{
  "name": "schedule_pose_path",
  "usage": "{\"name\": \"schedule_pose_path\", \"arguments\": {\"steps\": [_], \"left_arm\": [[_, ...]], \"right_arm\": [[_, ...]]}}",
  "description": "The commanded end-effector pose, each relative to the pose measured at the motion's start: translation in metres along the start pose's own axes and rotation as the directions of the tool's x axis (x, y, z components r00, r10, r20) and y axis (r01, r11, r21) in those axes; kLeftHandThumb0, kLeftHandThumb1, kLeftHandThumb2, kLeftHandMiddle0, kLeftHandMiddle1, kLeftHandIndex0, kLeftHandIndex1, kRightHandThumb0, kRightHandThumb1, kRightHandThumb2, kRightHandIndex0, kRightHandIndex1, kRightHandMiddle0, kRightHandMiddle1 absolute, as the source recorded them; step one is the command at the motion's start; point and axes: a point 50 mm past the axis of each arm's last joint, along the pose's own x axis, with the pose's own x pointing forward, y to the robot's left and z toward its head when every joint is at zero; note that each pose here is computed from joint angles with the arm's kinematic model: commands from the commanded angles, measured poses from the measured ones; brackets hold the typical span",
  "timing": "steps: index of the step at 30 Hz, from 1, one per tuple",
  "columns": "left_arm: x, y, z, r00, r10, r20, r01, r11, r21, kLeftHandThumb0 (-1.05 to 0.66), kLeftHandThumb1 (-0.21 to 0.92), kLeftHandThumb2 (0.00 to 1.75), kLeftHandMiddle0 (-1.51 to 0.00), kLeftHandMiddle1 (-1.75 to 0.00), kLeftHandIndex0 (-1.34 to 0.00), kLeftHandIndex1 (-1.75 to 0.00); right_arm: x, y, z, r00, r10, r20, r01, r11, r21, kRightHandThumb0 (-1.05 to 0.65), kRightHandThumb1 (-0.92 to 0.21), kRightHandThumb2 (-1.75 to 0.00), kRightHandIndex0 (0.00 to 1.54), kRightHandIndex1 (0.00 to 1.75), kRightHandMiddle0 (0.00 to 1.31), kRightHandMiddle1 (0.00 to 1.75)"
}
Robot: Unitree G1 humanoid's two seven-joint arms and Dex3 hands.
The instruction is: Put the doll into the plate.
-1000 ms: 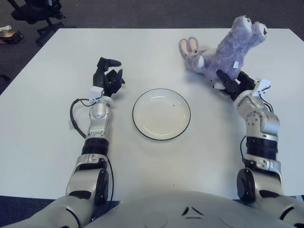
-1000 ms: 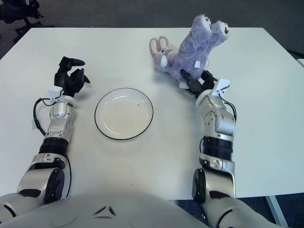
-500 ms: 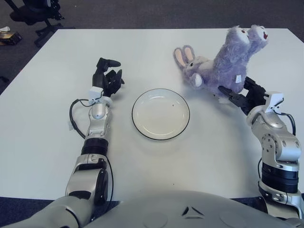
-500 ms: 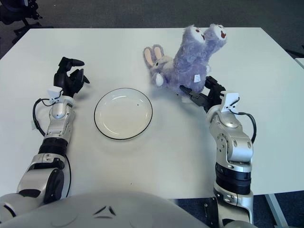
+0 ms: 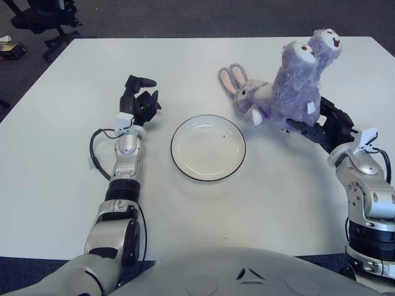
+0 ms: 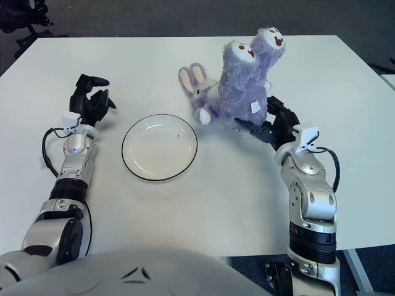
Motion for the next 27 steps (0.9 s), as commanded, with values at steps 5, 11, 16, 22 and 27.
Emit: {"name": "schedule_pose_path", "arguments": {"steps": [5,11,16,22,27], "left_arm": [[-0.026,0.000,-0.028,0.992,0.002,-0.124,-0.002,1.000,0.003,-0.35,0.92,0.33,-0.85,-1.75,-0.40,-1.53],[-0.027,-0.001,-0.028,0.992,0.001,-0.124,-0.001,1.000,0.002,-0.35,0.92,0.33,-0.85,-1.75,-0.40,-1.53],[-0.027,-0.002,-0.027,0.992,0.000,-0.124,0.001,1.000,0.002,-0.35,0.92,0.33,-0.85,-1.75,-0.40,-1.54],[-0.028,-0.002,-0.027,0.992,0.000,-0.124,0.000,1.000,0.002,-0.35,0.92,0.33,-0.85,-1.75,-0.40,-1.54],[-0.029,-0.003,-0.027,0.992,0.001,-0.124,-0.001,1.000,0.001,-0.35,0.92,0.33,-0.85,-1.75,-0.40,-1.53]], "right_arm": [[0.028,0.004,0.006,0.999,0.028,0.025,-0.027,0.999,-0.041,0.04,-0.89,-0.02,0.89,1.75,0.63,1.75],[0.049,0.003,0.010,0.997,0.074,-0.006,-0.074,0.997,-0.030,0.04,-0.88,-0.02,0.90,1.75,0.64,1.75],[0.075,-0.001,0.009,0.992,0.114,-0.050,-0.116,0.993,-0.035,0.04,-0.88,-0.02,0.90,1.75,0.64,1.75],[0.096,-0.001,0.006,0.984,0.166,-0.067,-0.170,0.984,-0.060,0.04,-0.88,-0.02,0.92,1.75,0.65,1.75],[0.107,0.009,0.012,0.970,0.237,-0.058,-0.242,0.967,-0.086,0.05,-0.88,-0.02,0.93,1.75,0.67,1.75]]}}
